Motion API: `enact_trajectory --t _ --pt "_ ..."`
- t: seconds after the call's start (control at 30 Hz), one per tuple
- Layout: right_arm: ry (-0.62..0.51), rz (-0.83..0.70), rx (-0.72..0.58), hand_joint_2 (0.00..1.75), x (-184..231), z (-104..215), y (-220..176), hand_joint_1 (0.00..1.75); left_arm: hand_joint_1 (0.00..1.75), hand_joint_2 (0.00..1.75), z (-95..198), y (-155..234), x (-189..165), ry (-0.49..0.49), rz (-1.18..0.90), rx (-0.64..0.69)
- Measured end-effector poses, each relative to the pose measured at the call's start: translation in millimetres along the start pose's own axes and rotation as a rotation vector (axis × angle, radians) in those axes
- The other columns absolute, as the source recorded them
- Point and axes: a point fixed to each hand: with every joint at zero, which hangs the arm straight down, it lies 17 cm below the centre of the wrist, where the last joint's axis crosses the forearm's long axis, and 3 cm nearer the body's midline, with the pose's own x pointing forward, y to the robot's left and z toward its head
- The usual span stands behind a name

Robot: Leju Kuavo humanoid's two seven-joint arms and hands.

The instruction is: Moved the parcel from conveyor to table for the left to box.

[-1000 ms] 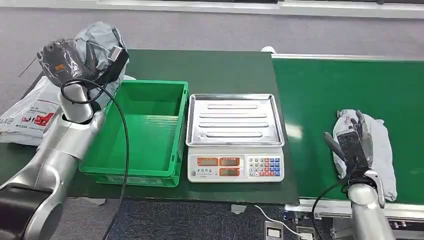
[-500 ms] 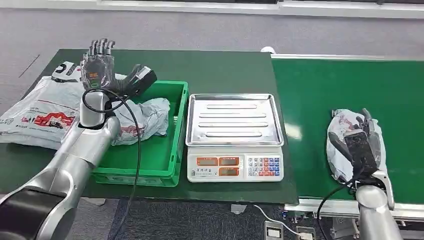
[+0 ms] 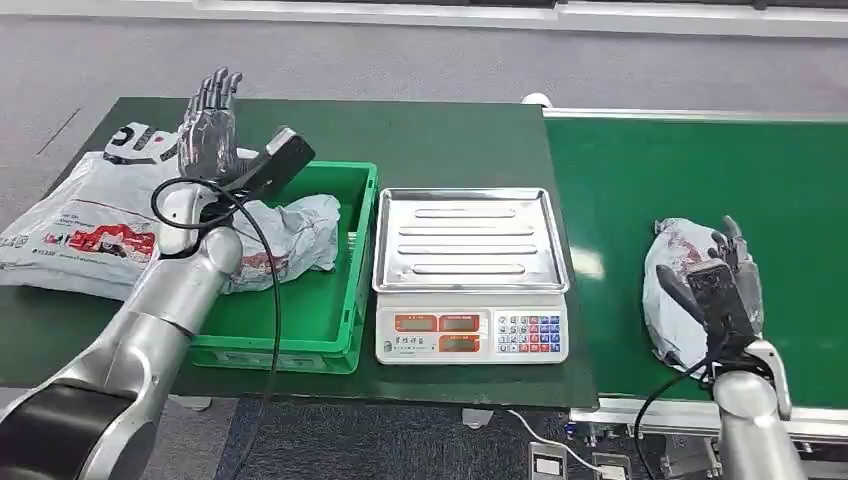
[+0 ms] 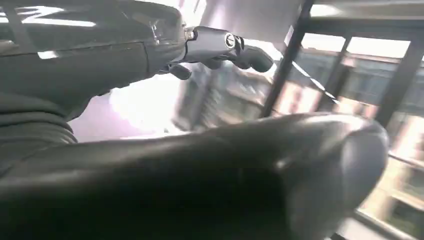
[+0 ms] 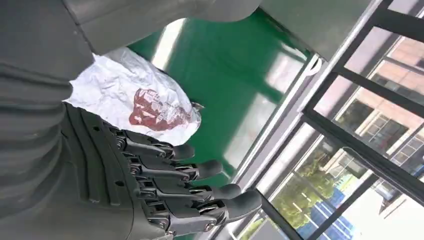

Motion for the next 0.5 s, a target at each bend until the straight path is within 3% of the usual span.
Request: enact_trajectory --t 0.27,0.5 --pt "-0.016 0.0 0.0 1.75 3.6 -0.5 1.0 0.0 0.0 0.0 11.9 -21.9 56.4 -0.04 0.538 -0.096" --pt "-0.03 -0.002 -0.008 1.75 11.9 -7.7 3.5 0.0 0.0 0.0 19.2 -34.0 89.9 -0.068 0.689 -0.133"
